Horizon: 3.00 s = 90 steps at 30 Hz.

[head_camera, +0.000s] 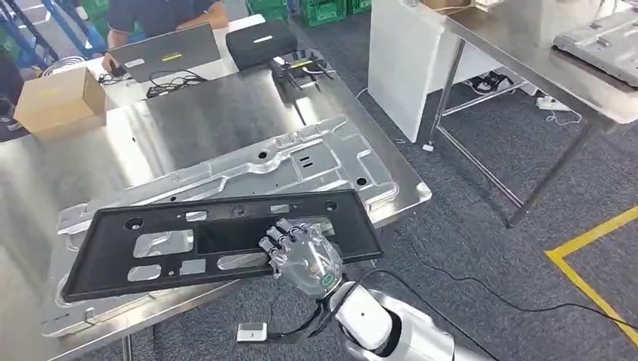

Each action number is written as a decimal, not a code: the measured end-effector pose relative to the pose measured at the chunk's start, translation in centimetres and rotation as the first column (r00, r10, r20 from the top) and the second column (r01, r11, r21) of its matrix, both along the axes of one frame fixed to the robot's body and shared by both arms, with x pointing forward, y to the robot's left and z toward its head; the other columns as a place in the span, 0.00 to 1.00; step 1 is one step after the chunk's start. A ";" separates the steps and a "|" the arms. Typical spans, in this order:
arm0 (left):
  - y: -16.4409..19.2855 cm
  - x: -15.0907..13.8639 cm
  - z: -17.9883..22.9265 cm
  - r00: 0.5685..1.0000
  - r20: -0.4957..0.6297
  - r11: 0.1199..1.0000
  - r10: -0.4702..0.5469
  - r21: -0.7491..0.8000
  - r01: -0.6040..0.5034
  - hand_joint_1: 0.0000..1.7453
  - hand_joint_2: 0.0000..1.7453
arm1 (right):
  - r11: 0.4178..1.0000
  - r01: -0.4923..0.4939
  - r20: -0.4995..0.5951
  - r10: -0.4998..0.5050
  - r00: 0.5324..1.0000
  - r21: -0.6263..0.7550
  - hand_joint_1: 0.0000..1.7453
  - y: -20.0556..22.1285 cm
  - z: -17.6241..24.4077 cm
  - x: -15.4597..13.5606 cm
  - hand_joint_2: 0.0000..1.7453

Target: Take the parts from the cabinet and place them on the table.

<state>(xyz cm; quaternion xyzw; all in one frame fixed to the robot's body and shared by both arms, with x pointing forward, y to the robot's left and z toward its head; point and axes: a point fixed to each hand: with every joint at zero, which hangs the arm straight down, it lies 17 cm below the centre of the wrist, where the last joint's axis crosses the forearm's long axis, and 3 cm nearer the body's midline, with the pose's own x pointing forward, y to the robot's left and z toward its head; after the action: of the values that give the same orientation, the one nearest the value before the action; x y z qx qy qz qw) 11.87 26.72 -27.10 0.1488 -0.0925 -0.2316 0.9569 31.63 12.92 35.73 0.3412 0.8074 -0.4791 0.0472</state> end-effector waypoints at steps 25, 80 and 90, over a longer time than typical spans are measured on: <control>0.0 -1.2 -0.2 1.000 -0.020 1.000 -0.021 -0.002 0.020 0.00 1.00 | 0.996 -0.037 -0.036 0.034 0.999 -0.075 1.00 0.9 -1.2 -0.6 1.00; -0.9 -3.5 -0.7 0.992 -0.044 0.992 -0.120 -0.056 0.117 0.00 0.00 | 0.943 0.332 0.145 -0.330 0.933 0.011 0.00 -9.0 6.5 8.3 0.00; -1.2 -3.5 -0.7 0.991 -0.027 0.989 -0.129 -0.072 0.127 0.00 0.00 | 0.953 0.303 0.113 -0.304 0.946 0.023 0.00 -9.4 6.9 7.5 0.00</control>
<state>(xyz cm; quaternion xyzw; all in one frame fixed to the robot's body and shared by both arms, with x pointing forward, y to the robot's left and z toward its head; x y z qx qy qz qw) 8.42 25.51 -27.83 0.1054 -0.0946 -0.2913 0.9461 39.10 3.52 42.59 0.4885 0.7424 -0.4581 0.0187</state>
